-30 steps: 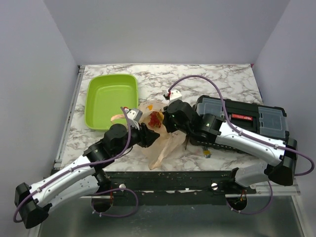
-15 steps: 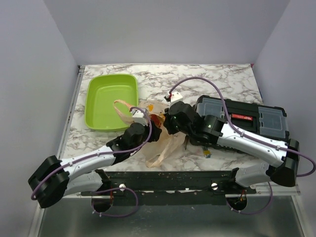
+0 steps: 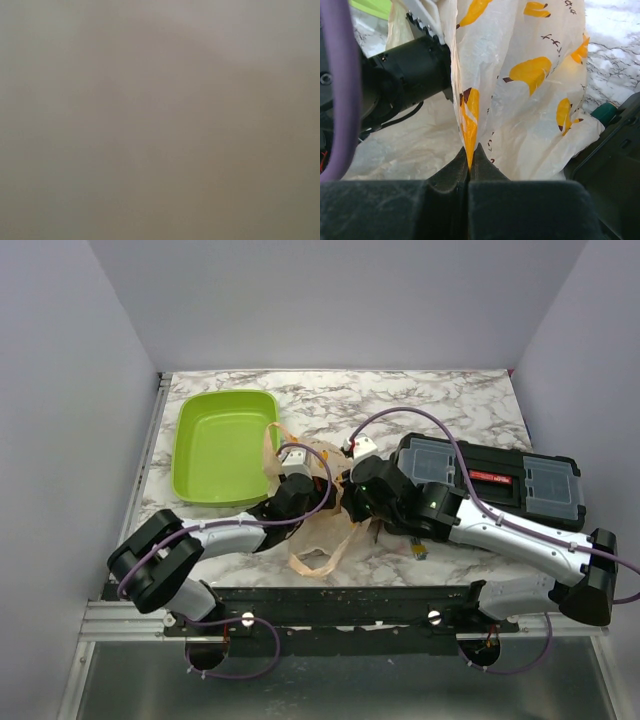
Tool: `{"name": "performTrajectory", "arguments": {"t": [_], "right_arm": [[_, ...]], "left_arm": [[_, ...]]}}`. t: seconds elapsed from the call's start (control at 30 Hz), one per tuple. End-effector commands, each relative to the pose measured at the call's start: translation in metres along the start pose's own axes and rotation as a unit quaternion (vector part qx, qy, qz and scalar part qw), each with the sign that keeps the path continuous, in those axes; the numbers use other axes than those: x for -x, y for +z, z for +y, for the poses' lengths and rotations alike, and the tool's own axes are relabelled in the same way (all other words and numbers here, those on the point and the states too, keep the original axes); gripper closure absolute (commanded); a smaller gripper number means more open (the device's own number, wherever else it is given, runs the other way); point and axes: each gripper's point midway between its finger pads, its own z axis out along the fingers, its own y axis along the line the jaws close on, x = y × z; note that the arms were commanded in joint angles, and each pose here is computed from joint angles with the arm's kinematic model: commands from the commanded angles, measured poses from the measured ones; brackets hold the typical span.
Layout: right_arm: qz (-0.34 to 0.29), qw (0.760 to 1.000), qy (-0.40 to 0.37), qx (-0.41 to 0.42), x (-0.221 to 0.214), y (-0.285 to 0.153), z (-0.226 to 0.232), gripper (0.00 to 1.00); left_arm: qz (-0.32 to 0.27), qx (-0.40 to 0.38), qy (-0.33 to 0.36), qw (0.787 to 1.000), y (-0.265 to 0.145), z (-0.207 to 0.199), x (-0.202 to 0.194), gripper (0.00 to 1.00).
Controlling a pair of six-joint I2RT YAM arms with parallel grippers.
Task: Take the fake fruits out of the plastic bag
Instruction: Take out the fake fruit from the plastic bag.
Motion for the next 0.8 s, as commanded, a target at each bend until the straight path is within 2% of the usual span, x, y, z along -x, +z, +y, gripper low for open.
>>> {"name": "performTrajectory", "arguments": {"t": [0.0, 0.1, 0.23, 0.33, 0.37, 0.43, 0.53, 0.63, 0.7, 0.77], "right_arm": [[0.004, 1.000, -0.005, 0.004, -0.005, -0.002, -0.002, 0.99], [0.006, 1.000, -0.006, 0.005, -0.006, -0.002, -0.002, 0.99], [0.007, 1.000, -0.007, 0.010, -0.008, 0.001, 0.000, 0.99], [0.005, 1.000, -0.002, 0.011, -0.008, 0.002, 0.001, 0.99], [0.005, 1.000, -0.001, 0.013, -0.008, 0.002, 0.002, 0.99], [0.004, 1.000, 0.003, 0.016, -0.008, 0.001, 0.002, 0.99], [0.004, 1.000, 0.007, 0.015, -0.012, -0.001, 0.000, 0.99], [0.001, 1.000, 0.009, 0.006, -0.014, -0.002, -0.005, 0.99], [-0.001, 1.000, 0.008, -0.006, -0.017, -0.002, -0.011, 0.99], [-0.002, 1.000, 0.005, -0.025, -0.020, 0.000, -0.018, 0.99]], "left_arm": [[-0.054, 0.026, -0.006, 0.998, 0.019, 0.010, 0.025, 0.33], [-0.065, 0.037, -0.010, 0.997, 0.030, 0.018, 0.027, 0.34], [-0.059, 0.039, -0.011, 0.997, 0.052, 0.021, 0.019, 0.23], [-0.075, 0.030, -0.028, 0.996, 0.063, 0.019, 0.017, 0.26], [-0.081, 0.023, -0.020, 0.996, 0.064, 0.017, 0.018, 0.31], [-0.082, 0.032, -0.007, 0.996, 0.069, 0.019, 0.019, 0.51], [-0.069, 0.052, 0.008, 0.996, 0.074, 0.022, 0.019, 0.71], [-0.059, 0.021, 0.032, 0.998, 0.073, 0.010, 0.021, 0.94], [-0.050, 0.004, 0.041, 0.998, 0.065, 0.004, 0.022, 1.00], [-0.044, -0.014, 0.040, 0.998, 0.048, -0.003, 0.028, 1.00]]}}
